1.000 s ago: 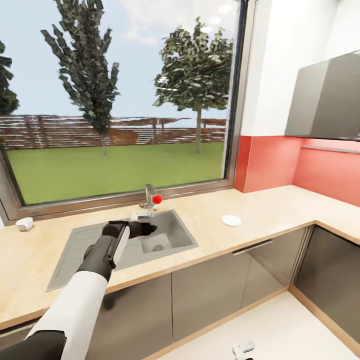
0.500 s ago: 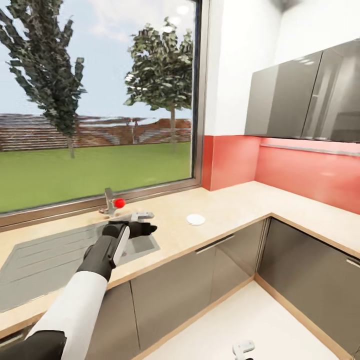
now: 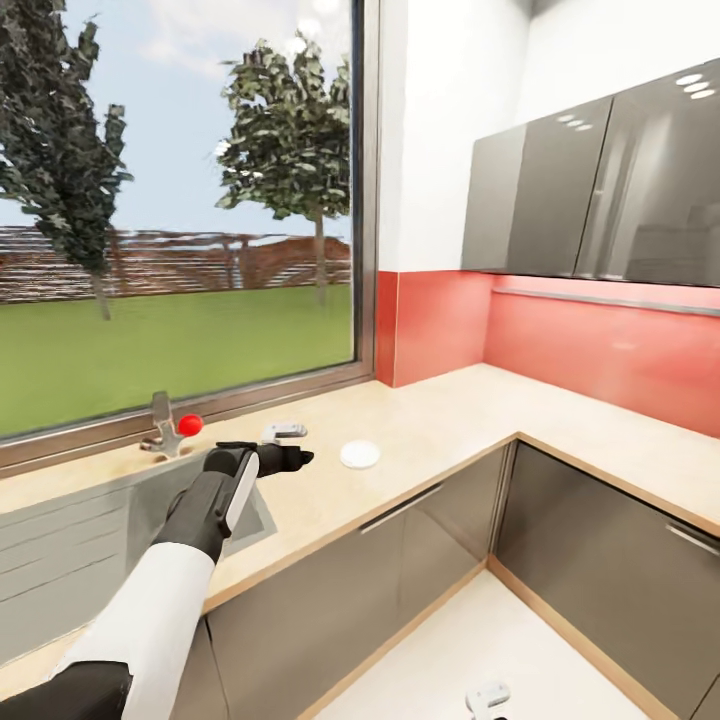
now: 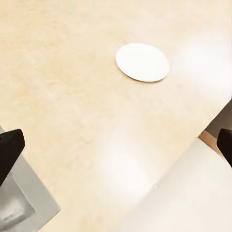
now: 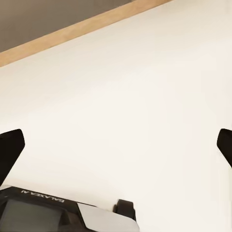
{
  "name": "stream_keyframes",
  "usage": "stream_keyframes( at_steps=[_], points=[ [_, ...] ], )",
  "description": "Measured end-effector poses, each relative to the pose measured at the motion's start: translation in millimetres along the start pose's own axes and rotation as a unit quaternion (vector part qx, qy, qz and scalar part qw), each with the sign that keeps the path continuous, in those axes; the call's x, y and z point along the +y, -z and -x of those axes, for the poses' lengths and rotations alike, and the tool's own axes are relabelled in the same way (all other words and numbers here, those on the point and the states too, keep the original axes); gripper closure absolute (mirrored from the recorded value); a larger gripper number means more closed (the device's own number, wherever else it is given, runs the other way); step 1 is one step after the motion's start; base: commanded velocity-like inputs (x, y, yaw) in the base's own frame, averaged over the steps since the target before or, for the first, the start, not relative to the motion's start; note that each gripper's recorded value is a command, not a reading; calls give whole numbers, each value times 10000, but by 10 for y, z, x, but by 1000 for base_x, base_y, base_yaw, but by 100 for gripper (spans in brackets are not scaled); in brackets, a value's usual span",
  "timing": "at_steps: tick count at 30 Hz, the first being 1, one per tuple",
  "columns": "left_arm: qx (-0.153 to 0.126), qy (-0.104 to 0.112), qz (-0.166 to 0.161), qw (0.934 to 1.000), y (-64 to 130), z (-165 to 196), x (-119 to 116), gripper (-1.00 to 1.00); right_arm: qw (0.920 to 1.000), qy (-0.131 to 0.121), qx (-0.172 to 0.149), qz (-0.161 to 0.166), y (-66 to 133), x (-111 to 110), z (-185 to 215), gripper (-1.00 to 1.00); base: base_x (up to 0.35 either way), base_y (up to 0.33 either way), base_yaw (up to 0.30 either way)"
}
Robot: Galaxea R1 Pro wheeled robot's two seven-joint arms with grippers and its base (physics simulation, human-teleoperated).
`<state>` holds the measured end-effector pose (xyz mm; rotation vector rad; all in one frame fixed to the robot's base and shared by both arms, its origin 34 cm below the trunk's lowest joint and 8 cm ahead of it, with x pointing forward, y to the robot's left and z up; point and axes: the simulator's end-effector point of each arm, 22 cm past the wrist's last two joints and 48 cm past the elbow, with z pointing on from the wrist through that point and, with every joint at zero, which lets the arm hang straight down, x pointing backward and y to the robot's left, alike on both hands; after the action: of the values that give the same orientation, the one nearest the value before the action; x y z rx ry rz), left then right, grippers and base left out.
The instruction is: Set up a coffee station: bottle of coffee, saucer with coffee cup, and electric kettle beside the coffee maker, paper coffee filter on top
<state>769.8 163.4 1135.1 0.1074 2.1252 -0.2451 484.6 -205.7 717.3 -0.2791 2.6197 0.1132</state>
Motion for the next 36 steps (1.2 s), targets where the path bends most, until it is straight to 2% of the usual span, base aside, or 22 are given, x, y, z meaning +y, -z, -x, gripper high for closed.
stream_keyframes(
  at_steps=[5, 11, 17, 27, 36],
  points=[
    [-133, -17, -1, 9999, -8, 31, 1, -100, 10000, 8, 4, -20, 0, -12, -3, -100, 311, -80, 0],
    [-140, -12, -4, 9999, -26, -35, 0, -100, 10000, -7, -1, -26, -1, -14, 3, -100, 255, -175, 0],
    [-135, -10, -5, 9999, -33, -47, 0, -100, 10000, -24, -3, -31, -4, -17, 7, -100, 37, -272, 28],
    [-136, -9, -9, 9999, -33, -47, -6, -100, 10000, -24, -3, -31, -4, -16, 8, -100, 7, -278, 243],
    [-132, -5, 4, 9999, -28, -55, 8, -100, 10000, -24, -5, -31, -1, -15, 8, -100, 180, -240, 276]
  ],
)
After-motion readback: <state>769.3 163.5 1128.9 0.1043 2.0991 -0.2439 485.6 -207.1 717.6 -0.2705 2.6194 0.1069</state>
